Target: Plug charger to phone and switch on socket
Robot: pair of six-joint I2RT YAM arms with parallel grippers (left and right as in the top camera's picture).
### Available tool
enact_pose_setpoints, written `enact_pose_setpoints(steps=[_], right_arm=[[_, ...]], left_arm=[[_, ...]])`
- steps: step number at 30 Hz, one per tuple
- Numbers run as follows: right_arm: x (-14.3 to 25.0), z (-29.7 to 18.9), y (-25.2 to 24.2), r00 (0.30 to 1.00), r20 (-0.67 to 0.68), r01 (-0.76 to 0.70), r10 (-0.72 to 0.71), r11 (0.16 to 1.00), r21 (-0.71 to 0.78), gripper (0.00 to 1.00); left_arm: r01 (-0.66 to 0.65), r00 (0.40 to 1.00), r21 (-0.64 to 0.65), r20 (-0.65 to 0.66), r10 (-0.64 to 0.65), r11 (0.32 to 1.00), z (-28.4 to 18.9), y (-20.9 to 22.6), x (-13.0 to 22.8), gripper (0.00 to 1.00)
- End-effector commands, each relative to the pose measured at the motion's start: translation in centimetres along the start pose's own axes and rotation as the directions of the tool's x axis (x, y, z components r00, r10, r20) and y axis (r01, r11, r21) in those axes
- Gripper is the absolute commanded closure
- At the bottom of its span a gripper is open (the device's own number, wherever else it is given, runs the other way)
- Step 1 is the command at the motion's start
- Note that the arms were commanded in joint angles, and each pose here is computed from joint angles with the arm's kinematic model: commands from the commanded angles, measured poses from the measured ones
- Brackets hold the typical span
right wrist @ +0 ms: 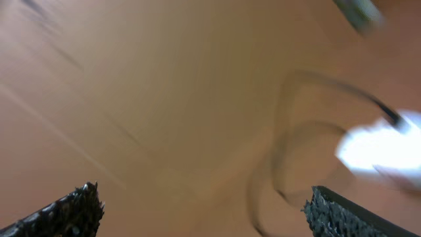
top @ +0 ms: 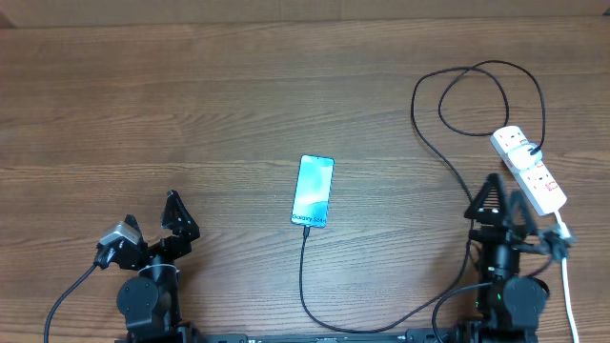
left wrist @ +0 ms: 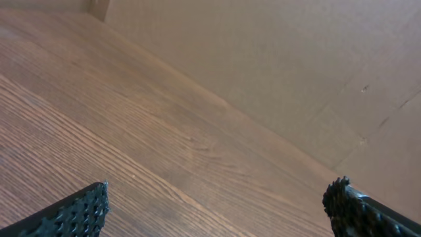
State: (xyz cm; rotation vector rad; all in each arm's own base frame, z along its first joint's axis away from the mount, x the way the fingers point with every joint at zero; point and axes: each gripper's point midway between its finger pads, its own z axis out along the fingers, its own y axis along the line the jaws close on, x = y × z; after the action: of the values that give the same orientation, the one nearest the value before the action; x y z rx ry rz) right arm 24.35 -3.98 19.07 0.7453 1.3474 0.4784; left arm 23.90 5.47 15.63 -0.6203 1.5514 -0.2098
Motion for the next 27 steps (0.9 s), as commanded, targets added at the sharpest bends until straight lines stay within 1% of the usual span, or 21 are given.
enact_pose_setpoints(steps=[1,22,24,27], right_arm=[[1.54,-0.07,-1.58,0.998,-0.058,0.018,-0.014,0.998,0.060,0.00],[1.53,-0.08,-1.61,0.998,-0.058,0.018,-0.014,0.998,0.060,0.00],[1.60,-0.10,-1.39,0.995,-0.064,0.074,-0.071,0.996,0.043,0.00],[2.06,-0.20,-0.69,0.962,-0.087,0.260,-0.261,0.965,-0.016,0.00]], left_arm=[[-0.001,1.000,-0.001,-0.004,0.001,1.000,0.06,0.13,0.20,0.00],[-0.001,1.000,-0.001,-0.004,0.001,1.000,0.06,0.13,0.20,0.00],[-0.001,1.000,-0.001,-0.004,0.001,1.000,0.06,0.13,0.20,0.00],[-0.001,1.000,-0.001,-0.004,0.001,1.000,0.06,0.13,0.20,0.00]])
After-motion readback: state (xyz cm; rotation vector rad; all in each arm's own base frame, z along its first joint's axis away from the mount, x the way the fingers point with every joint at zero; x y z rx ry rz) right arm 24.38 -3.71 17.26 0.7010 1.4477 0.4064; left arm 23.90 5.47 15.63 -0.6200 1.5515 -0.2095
